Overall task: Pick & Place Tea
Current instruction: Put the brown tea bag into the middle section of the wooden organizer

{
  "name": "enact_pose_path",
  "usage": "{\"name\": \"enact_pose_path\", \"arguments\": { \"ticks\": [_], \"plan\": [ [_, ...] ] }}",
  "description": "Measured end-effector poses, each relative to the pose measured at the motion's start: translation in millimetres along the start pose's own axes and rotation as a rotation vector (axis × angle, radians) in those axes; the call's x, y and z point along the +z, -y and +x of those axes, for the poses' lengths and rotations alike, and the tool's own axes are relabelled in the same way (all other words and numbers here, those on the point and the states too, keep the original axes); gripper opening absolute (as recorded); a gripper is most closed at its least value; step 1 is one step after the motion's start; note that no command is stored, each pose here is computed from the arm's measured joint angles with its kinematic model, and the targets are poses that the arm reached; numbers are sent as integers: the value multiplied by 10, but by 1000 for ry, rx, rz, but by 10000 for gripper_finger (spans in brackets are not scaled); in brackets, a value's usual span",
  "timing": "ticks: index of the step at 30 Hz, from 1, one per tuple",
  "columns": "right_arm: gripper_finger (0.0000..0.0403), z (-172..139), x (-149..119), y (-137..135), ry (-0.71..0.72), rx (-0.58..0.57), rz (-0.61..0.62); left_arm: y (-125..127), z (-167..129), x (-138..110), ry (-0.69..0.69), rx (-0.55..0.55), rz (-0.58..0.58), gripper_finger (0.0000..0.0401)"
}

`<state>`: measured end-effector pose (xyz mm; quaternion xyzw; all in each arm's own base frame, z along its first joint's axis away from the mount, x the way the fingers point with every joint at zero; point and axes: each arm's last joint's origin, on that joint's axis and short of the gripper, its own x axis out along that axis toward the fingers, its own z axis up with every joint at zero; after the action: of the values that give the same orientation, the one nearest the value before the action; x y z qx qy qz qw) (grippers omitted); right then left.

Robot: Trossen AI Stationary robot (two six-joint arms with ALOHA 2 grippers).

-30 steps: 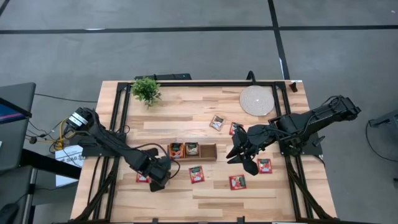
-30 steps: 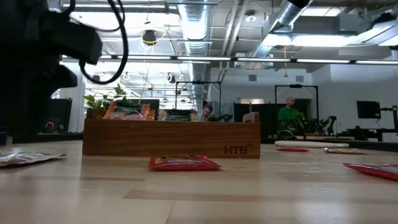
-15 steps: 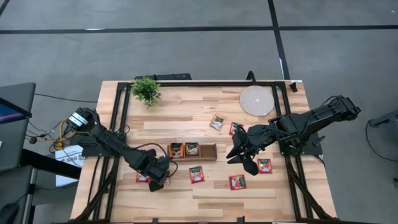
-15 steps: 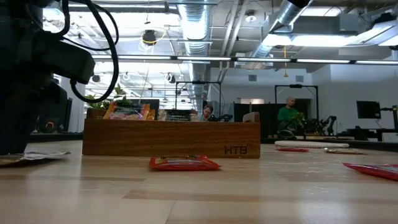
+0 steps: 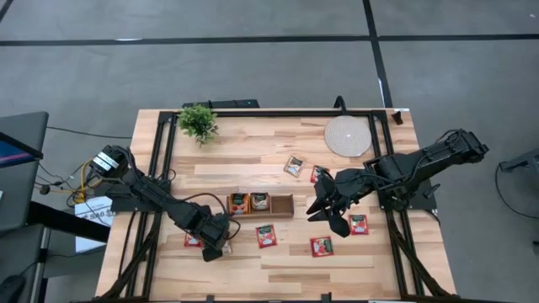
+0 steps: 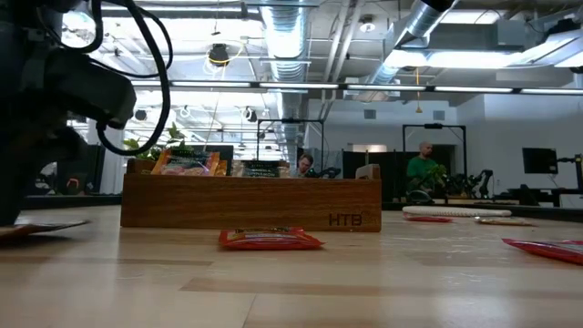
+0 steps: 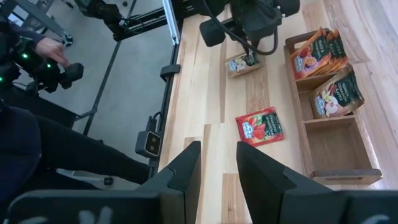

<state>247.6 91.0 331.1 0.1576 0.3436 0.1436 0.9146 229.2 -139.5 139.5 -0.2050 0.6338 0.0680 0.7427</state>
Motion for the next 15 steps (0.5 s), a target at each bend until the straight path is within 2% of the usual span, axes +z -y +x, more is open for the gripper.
{"name": "enact_pose_path", "arguments": {
  "ticks": [6,9,15],
  "plan": [
    [97,-1,0,0,0,0,0,75,-101,43,-22,11,-18,66],
    [97,-1,0,0,0,0,0,82,-152,54,-24,52,-17,79],
    [97,0,0,-1,0,0,0,87,-172,62,-22,62,2,115]
  ]
}}
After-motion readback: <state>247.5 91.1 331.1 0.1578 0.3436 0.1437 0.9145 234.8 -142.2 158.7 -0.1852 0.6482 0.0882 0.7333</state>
